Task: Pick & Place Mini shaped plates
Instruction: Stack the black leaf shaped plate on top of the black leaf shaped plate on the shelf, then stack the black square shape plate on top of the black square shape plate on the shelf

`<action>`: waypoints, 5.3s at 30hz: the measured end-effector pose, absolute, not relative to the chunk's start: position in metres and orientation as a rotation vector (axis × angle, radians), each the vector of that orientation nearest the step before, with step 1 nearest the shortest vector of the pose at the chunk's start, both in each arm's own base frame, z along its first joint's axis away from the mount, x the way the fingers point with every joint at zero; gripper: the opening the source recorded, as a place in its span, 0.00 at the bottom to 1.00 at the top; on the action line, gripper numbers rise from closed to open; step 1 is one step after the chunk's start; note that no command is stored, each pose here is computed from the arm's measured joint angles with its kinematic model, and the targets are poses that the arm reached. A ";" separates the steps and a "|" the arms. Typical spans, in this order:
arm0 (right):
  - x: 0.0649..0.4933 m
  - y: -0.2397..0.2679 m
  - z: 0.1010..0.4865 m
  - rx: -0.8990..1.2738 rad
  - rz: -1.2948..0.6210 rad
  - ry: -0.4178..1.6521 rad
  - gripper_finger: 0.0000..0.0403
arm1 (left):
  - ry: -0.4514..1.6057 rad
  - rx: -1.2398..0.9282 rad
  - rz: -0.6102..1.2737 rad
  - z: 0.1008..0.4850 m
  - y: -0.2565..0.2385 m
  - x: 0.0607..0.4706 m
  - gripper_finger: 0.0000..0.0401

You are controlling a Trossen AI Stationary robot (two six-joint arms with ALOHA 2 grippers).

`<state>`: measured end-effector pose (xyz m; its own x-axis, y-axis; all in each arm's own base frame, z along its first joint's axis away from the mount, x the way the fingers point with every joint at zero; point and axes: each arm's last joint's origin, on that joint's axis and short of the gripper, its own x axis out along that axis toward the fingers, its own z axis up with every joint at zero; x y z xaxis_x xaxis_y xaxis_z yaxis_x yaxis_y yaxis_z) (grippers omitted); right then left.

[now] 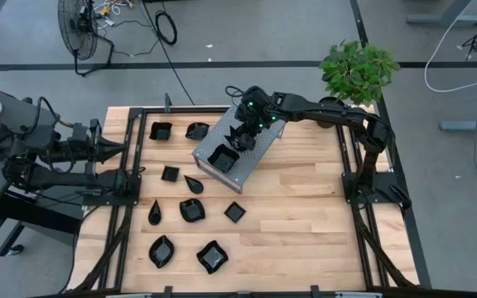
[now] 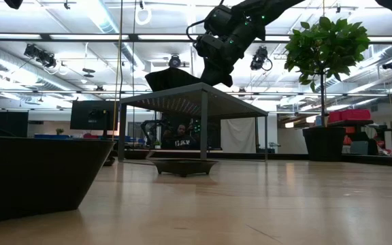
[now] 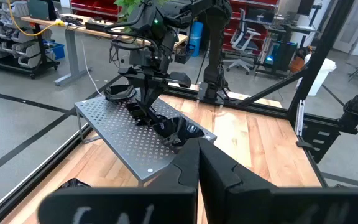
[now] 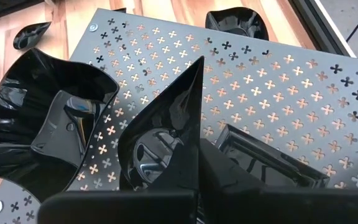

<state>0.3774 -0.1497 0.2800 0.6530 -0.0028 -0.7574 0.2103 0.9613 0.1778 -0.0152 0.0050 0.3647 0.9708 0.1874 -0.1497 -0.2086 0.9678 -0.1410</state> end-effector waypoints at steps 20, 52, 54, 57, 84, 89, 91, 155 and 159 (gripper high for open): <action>0.377 -0.150 0.280 0.242 -0.114 0.855 0.04 | 0.136 -0.157 0.201 0.365 0.005 -0.015 0.01; 0.349 -0.124 0.339 0.143 -0.072 0.718 0.20 | 0.136 -0.157 0.201 0.365 0.005 -0.015 0.01; 0.346 -0.115 0.345 0.134 -0.052 0.717 0.20 | 0.136 -0.157 0.201 0.365 0.005 -0.015 0.01; 0.343 -0.097 0.352 0.119 -0.011 0.722 0.20 | 0.135 -0.157 0.201 0.365 0.005 -0.015 0.01; 0.322 0.063 0.293 0.222 0.264 0.895 0.20 | 0.136 -0.157 0.201 0.365 0.005 -0.015 0.01; 0.317 0.080 0.272 0.278 0.204 0.882 0.20 | 0.136 -0.157 0.201 0.365 0.005 -0.015 0.01; 0.316 0.084 0.267 0.289 0.167 0.862 0.20 | 0.136 -0.157 0.201 0.365 0.005 -0.015 0.01; 0.349 0.076 0.136 0.576 -0.096 0.790 0.40 | 0.136 -0.157 0.201 0.365 0.005 -0.015 0.01; 0.352 0.077 0.127 0.564 -0.094 0.798 0.40 | 0.135 -0.157 0.201 0.365 0.005 -0.015 0.01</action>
<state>0.3515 0.0765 0.1275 0.7023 0.1273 -0.7004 0.2874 0.8494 0.4426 -0.0153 0.0050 0.3647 0.9709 0.1875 -0.1492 -0.2086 0.9678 -0.1412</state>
